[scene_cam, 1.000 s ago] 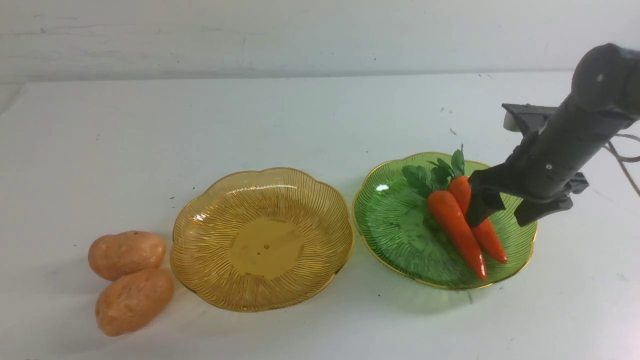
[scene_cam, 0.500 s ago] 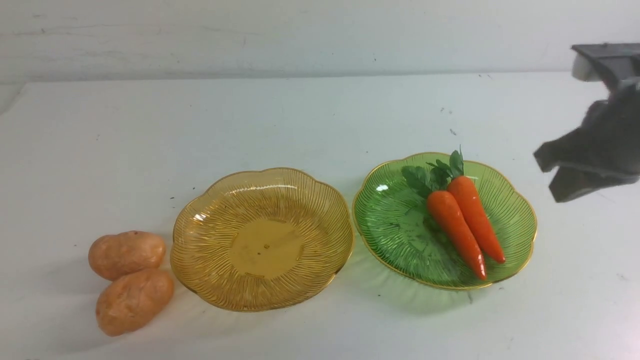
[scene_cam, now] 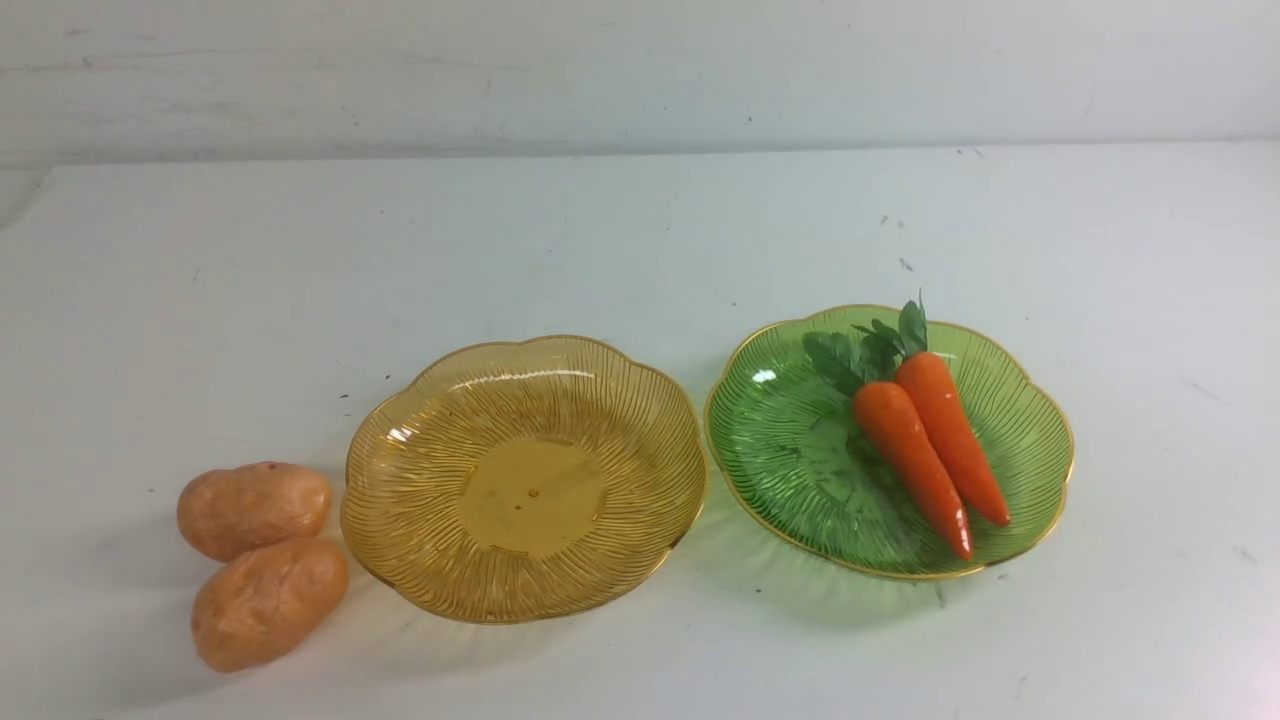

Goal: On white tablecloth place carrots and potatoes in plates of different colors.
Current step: 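Put the potatoes from the left side into the left plate with the left gripper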

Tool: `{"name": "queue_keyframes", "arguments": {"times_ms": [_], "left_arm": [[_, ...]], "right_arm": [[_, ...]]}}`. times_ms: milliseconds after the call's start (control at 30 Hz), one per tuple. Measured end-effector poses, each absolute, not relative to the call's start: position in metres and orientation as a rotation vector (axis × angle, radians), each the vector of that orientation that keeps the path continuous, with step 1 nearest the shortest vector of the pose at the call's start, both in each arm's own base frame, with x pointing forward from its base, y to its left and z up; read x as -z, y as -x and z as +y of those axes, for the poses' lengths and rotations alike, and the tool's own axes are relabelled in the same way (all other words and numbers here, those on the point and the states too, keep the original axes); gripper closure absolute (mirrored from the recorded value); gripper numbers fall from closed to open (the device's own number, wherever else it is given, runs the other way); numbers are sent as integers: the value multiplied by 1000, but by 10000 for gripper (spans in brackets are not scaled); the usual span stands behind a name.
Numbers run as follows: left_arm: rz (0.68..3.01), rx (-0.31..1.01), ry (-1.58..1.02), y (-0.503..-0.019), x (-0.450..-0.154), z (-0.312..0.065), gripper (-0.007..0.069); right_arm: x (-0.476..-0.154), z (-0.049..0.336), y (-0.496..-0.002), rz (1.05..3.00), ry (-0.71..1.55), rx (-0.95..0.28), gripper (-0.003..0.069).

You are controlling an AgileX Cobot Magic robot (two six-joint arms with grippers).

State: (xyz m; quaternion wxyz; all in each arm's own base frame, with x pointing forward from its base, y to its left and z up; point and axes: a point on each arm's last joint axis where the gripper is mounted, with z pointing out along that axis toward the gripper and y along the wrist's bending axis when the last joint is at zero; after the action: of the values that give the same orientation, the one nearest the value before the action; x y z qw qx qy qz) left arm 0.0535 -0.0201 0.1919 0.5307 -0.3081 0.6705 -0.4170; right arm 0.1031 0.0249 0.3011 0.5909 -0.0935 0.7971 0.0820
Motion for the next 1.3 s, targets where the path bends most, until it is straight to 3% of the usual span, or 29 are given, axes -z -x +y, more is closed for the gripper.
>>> {"name": "queue_keyframes", "arguments": {"times_ms": [133,233,333,500,733,933,1067,1300], "left_arm": [[1616,888,482,-51,-250,-25,628],[1903,739,309,-74,-281,-32,628],[2360,532,140,-113,-283,-32,628],[2834,311,-57,-182,-264,-25,628],[2957,364,-303,-227,-248,-45,628],[2909,297,-376,-243,-256,-52,621],[2916,252,-390,-244,-254,-50,578],[2930,156,-421,-253,-243,-45,424]], "right_arm": [[-300,25,-104,1861,216,-194,674],[-300,25,-104,1862,216,-194,674],[-300,25,-104,1869,219,-196,674],[-299,25,-104,1871,219,-196,674],[-299,25,-104,1871,219,-196,674],[-299,25,-104,1871,219,-196,674],[-299,25,-104,1871,219,-196,674],[-299,25,-104,1871,219,-196,674]]}}
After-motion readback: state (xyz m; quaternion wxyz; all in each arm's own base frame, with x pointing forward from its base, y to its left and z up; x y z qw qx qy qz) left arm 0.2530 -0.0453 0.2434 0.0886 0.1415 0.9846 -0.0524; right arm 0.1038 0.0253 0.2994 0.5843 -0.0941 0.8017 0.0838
